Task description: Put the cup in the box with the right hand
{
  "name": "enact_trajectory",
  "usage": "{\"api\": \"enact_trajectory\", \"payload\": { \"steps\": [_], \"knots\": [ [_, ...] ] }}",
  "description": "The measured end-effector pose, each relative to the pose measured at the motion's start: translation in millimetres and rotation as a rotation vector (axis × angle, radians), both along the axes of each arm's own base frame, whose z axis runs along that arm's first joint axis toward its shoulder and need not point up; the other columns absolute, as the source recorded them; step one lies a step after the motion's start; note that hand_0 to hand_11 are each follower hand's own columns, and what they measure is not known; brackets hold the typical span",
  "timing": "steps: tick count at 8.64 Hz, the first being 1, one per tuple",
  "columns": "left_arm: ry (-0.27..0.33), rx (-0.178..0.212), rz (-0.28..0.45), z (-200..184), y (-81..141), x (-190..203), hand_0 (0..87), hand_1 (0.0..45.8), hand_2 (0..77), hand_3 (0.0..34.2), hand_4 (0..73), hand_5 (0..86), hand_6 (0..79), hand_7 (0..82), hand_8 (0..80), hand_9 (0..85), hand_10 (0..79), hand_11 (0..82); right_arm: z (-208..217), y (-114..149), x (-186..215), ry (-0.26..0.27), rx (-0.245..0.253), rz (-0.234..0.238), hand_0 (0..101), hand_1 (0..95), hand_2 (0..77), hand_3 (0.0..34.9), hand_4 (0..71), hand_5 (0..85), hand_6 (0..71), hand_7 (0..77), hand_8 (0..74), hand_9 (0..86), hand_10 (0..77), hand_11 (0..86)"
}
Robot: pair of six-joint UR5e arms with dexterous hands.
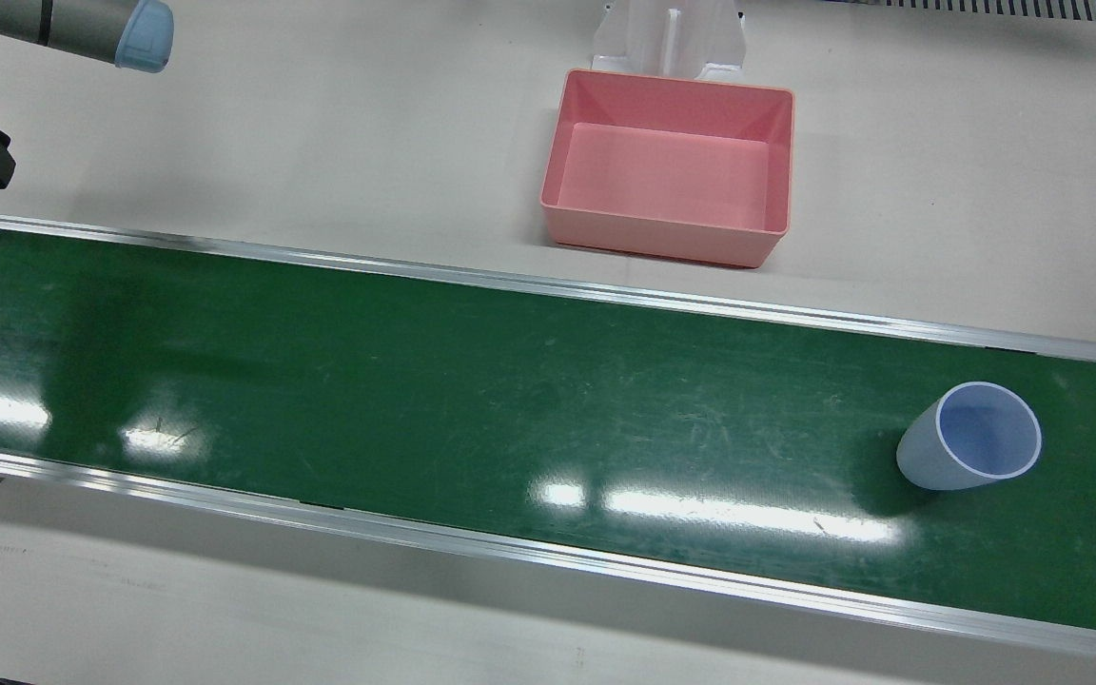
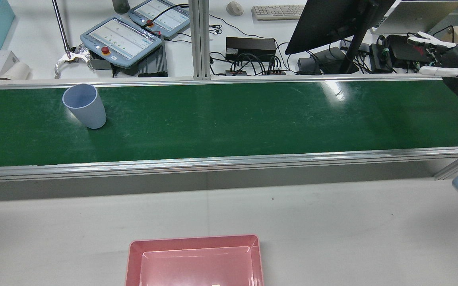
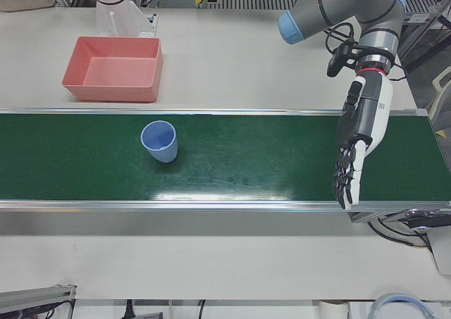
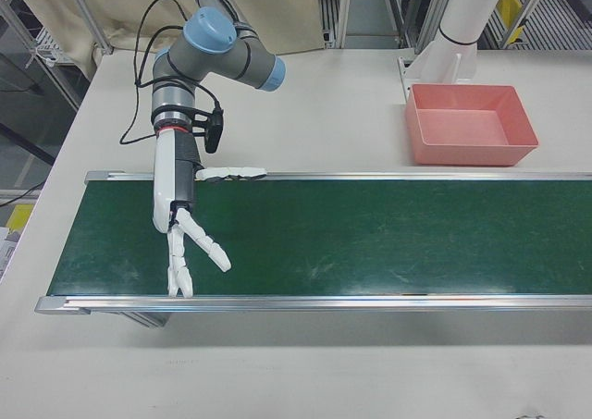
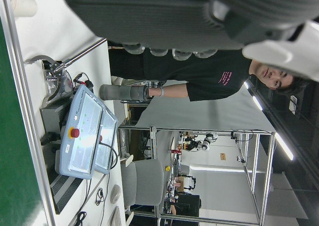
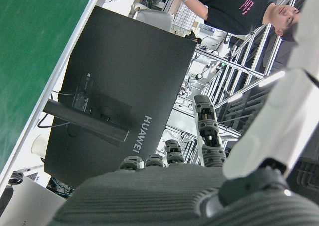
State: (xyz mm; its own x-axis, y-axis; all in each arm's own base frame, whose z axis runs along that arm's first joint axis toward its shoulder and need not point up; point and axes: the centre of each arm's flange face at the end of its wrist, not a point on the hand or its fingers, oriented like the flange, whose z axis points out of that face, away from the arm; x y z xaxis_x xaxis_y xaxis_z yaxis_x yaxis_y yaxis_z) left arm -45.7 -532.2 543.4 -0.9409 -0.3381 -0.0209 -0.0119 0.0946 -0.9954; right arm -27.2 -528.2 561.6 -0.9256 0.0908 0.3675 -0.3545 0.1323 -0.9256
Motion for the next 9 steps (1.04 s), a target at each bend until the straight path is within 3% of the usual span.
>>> {"api": "enact_trajectory", "payload": {
  "steps": [1, 2, 3, 4, 5, 6, 7, 8, 9],
  "knots": [
    [0.000, 0.000, -0.001, 0.0, 0.0, -0.1, 0.0, 0.5, 0.5, 0.0, 1.1, 0.5, 0.5, 0.5, 0.0, 0.0, 0.0, 0.0, 3.8, 4.3, -0.8, 0.006, -0.007, -0.005, 44, 11.5, 7.6, 0.0, 8.2, 3.3, 3.3, 12.5, 0.5, 3.8, 1.6, 3.3],
    [0.000, 0.000, 0.000, 0.1, 0.1, 0.0, 0.0, 0.5, 0.5, 0.0, 1.1, 0.5, 0.5, 0.5, 0.0, 0.0, 0.0, 0.0, 9.8, 9.5, 0.1, 0.012, -0.018, -0.007, 47, 10.4, 9.8, 0.0, 8.2, 3.3, 2.7, 10.9, 0.5, 3.8, 1.6, 2.7],
    [0.000, 0.000, -0.001, 0.1, 0.0, -0.2, 0.0, 0.5, 0.5, 0.0, 1.1, 0.5, 0.5, 0.5, 0.0, 0.0, 0.0, 0.0, 15.4, 14.4, 1.0, 0.016, -0.027, -0.010, 47, 6.5, 7.1, 0.0, 6.0, 3.3, 2.7, 8.7, 0.5, 1.6, 1.6, 2.7],
    [0.000, 0.000, -0.001, 0.1, 0.1, -0.3, 0.0, 0.5, 0.5, 0.0, 1.1, 0.5, 0.5, 0.5, 0.0, 0.0, 0.0, 0.0, 18.3, 17.7, 0.8, 0.019, -0.031, -0.013, 44, 14.2, 12.5, 0.0, 6.0, 3.3, 2.2, 7.1, 0.5, 3.3, 1.6, 2.7],
    [0.000, 0.000, -0.001, 0.2, 0.2, -0.2, 0.0, 0.5, 0.5, 0.0, 1.1, 0.5, 0.5, 0.5, 0.0, 0.0, 0.0, 0.0, 17.6, 19.3, -0.1, 0.019, -0.029, -0.016, 42, 20.2, 24.5, 0.0, 1.6, 4.4, 2.7, 7.1, 0.5, 3.3, 1.6, 3.3],
    [0.000, 0.000, 0.000, 0.2, 0.1, 0.0, 0.0, 0.5, 0.5, 0.0, 1.1, 0.5, 0.0, 0.5, 0.0, 0.0, 0.0, 0.0, 16.4, 19.9, -0.6, 0.018, -0.026, -0.018, 48, 20.2, 37.1, 0.0, 4.9, 6.5, 2.7, 8.2, 0.5, 3.3, 1.6, 3.8],
    [0.000, -0.001, 0.000, 0.3, 0.2, 0.1, 0.0, 0.5, 0.5, 0.0, 1.1, 0.5, 0.0, 0.5, 0.0, 0.0, 0.0, 0.0, 14.9, 20.6, -2.5, 0.018, -0.024, -0.022, 47, 9.3, 31.1, 0.0, 4.9, 3.8, 2.7, 8.2, 0.5, 1.6, 1.6, 3.8],
    [0.000, 0.000, 0.000, 0.2, 0.2, 0.0, 0.0, 0.5, 0.5, 0.0, 1.1, 0.5, 0.0, 0.5, 0.0, 0.0, 0.0, 0.0, 12.7, 21.2, -6.2, 0.017, -0.020, -0.029, 47, 12.5, 16.4, 0.0, 3.3, 3.8, 2.7, 5.5, 0.5, 1.6, 1.1, 2.2],
    [0.000, -0.001, 0.000, 0.3, 0.2, -0.1, 0.0, 0.5, 0.5, 0.0, 1.1, 0.5, 0.0, 0.5, 0.0, 0.0, 0.0, 0.0, 11.4, 22.1, -9.9, 0.017, -0.018, -0.037, 47, 9.3, 4.9, 3.2, 3.3, 3.8, 1.6, 6.5, 0.5, 1.6, 0.5, 2.2]
  ]
}}
